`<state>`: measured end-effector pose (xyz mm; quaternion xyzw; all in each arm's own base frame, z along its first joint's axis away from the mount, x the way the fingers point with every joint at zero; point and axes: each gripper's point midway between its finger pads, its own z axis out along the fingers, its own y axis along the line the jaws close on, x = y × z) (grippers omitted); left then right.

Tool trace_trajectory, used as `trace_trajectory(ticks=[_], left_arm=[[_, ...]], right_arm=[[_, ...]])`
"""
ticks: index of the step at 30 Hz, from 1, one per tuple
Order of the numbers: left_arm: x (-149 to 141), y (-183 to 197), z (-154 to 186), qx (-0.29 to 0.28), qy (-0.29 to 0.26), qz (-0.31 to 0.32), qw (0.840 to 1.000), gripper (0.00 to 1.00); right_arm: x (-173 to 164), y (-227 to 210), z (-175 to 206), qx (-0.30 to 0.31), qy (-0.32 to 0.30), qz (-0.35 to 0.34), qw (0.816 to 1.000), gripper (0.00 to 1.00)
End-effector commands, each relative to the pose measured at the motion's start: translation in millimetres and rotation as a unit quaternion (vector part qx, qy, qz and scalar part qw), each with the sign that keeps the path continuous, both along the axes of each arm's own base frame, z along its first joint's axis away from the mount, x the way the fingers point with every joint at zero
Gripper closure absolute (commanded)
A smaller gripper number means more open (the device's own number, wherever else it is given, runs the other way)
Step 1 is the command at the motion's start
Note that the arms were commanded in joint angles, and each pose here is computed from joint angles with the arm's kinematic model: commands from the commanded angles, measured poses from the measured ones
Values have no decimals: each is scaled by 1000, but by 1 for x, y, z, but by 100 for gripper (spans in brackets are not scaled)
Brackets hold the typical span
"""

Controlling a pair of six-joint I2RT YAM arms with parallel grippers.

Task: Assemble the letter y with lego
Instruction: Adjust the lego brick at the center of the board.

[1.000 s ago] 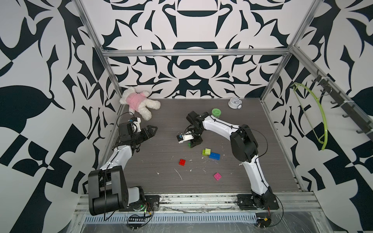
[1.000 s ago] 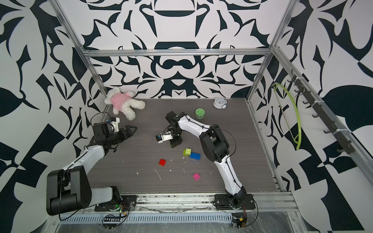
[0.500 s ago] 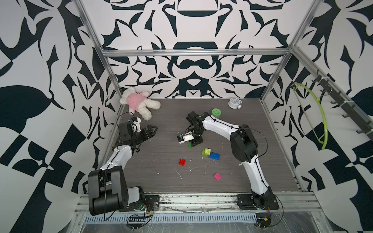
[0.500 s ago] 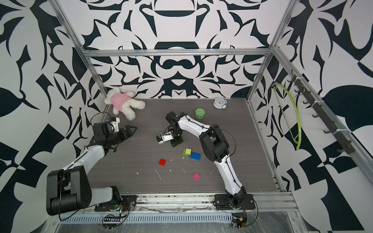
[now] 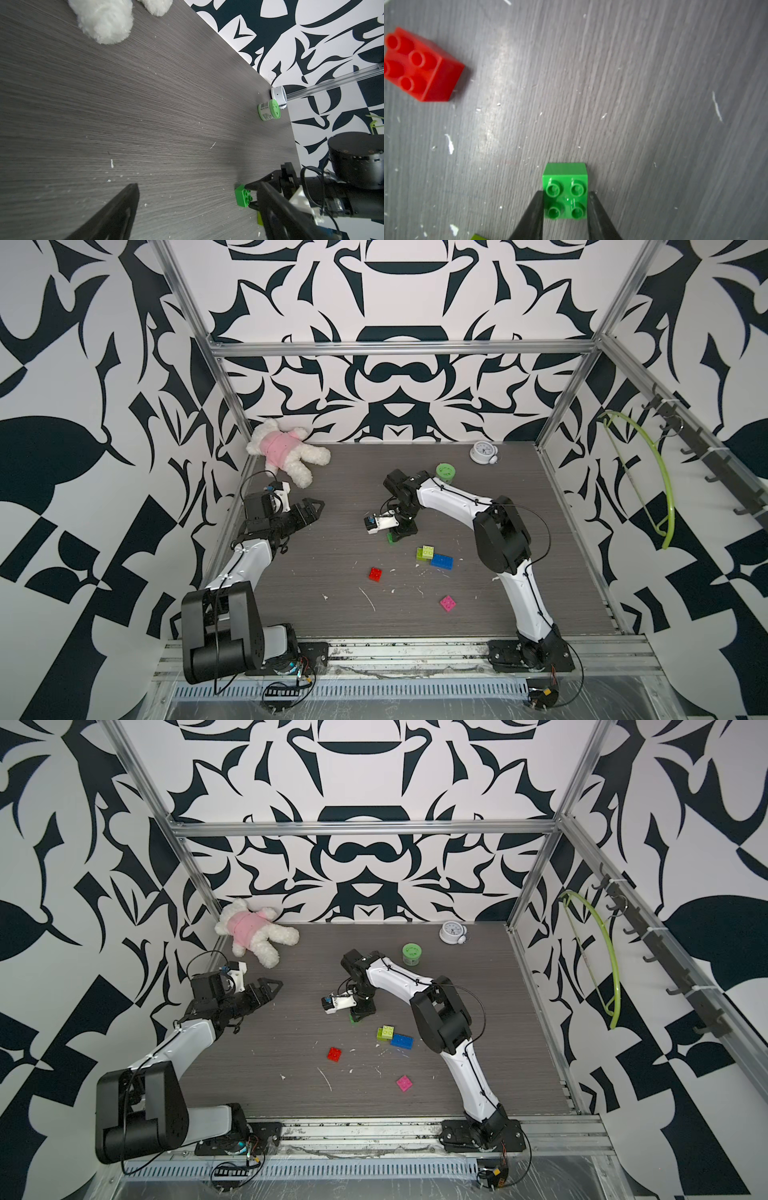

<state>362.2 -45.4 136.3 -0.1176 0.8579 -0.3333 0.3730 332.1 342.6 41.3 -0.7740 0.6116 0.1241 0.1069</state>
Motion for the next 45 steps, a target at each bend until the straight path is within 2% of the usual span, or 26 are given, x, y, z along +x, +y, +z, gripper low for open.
trace_trajectory(ticks=[1, 8, 12, 28, 35, 41, 45], left_arm=[[-5, -2, -5, -4, 4, -8, 1000, 6], [-5, -2, -6, -5, 7, -8, 1000, 6], [-5, -2, -6, -5, 7, -8, 1000, 6], [-6, -2, -4, -5, 5, -8, 1000, 6], [-5, -2, -2, -4, 1, -9, 1000, 6], [-5, -2, -1, -4, 0, -8, 1000, 6], [-5, -3, -1, -6, 0, -10, 1000, 6]], right_arm=[[3, 0, 10, -1, -4, -66, 998, 69], [-2, -6, -7, -43, -12, -156, 987, 70], [1, -1, -5, -39, -18, -183, 982, 70], [-1, 25, -6, -18, -15, -190, 981, 69], [10, 40, 33, 43, -52, -179, 982, 52], [9, 44, 70, 82, -65, -172, 980, 49], [-2, 24, 84, 82, -64, -181, 978, 49]])
